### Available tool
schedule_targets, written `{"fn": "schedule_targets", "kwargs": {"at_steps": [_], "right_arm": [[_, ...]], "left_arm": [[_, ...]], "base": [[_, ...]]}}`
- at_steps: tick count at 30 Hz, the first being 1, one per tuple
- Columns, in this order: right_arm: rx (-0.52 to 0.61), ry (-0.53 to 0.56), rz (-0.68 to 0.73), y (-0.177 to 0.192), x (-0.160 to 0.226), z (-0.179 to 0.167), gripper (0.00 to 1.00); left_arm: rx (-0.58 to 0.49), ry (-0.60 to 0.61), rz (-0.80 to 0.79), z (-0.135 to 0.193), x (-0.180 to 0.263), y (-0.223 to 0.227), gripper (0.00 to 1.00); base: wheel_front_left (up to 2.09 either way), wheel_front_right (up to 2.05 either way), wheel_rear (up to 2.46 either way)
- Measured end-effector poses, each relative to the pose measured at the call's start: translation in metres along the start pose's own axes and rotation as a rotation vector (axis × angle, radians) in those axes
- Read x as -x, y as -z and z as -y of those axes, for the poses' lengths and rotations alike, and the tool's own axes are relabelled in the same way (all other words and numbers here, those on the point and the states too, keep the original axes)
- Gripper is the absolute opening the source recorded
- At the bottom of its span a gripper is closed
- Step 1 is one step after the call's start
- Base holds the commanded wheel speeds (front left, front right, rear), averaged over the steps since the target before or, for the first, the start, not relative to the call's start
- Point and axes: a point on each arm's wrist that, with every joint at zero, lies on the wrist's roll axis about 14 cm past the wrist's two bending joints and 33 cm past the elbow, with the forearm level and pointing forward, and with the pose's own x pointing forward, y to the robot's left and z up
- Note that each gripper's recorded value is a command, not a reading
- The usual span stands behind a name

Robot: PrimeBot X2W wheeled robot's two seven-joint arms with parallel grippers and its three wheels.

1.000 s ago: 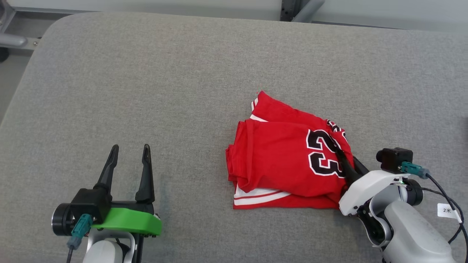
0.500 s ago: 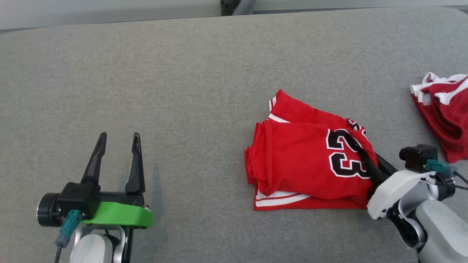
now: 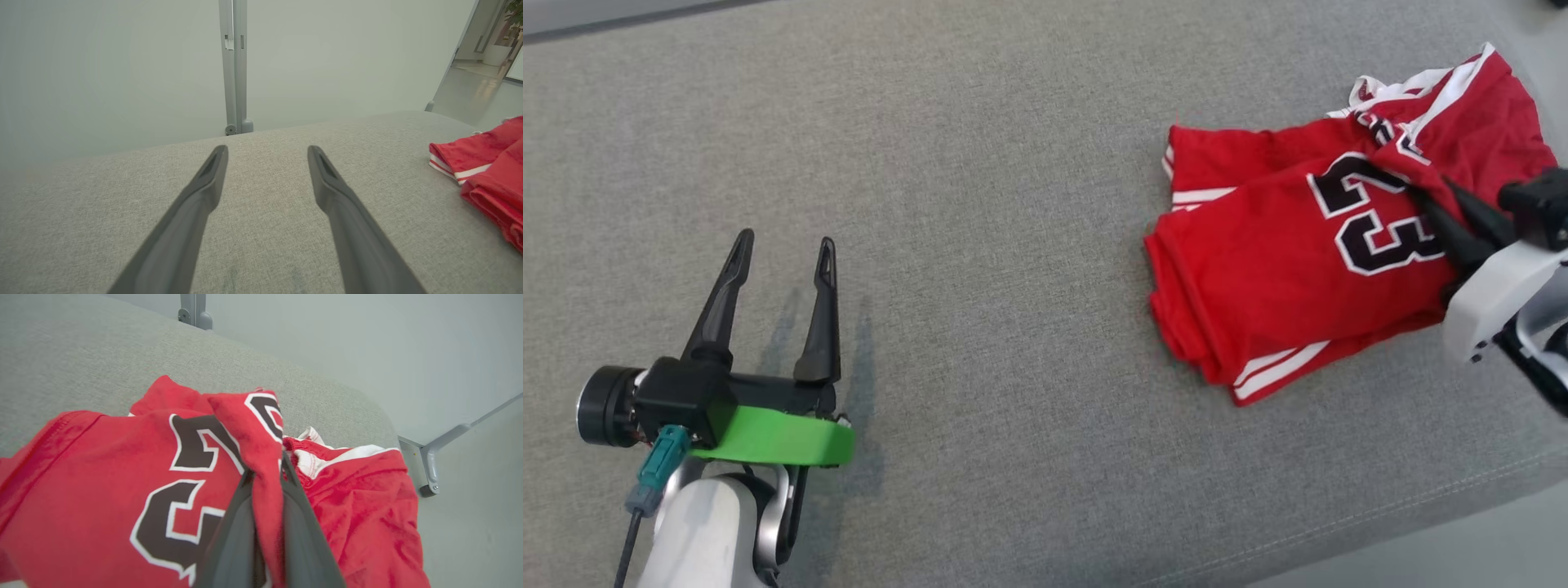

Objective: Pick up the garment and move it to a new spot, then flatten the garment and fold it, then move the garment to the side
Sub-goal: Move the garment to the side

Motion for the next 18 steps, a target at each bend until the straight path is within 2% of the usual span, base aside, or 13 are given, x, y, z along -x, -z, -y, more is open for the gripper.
{"fn": "schedule_targets", "kwargs": {"at_steps": [5, 10, 16, 17, 18], "right_arm": [[0.093, 0.066, -0.02, -0.011, -0.003, 0.049, 0.0], [0.157, 0.154, -0.101, -0.003, -0.003, 0.099, 0.0], [0.213, 0.2, -0.208, 0.024, -0.012, 0.125, 0.0], [0.213, 0.2, -0.208, 0.024, -0.012, 0.125, 0.2], [0.219, 0.211, -0.211, 0.027, -0.015, 0.129, 0.67]], "left_arm": [[0.018, 0.038, -0.03, 0.005, -0.016, 0.021, 1.0], [0.035, 0.067, -0.053, 0.008, -0.028, 0.04, 1.0], [0.045, 0.063, -0.095, 0.001, -0.031, 0.063, 1.0], [0.045, 0.063, -0.095, 0.001, -0.031, 0.063, 1.0], [0.046, 0.061, -0.101, 0.0, -0.031, 0.066, 1.0]], "base": [[0.0, 0.0, 0.0], [0.0, 0.0, 0.0], [0.0, 0.0, 0.0], [0.0, 0.0, 0.0], [0.0, 0.0, 0.0]]}}
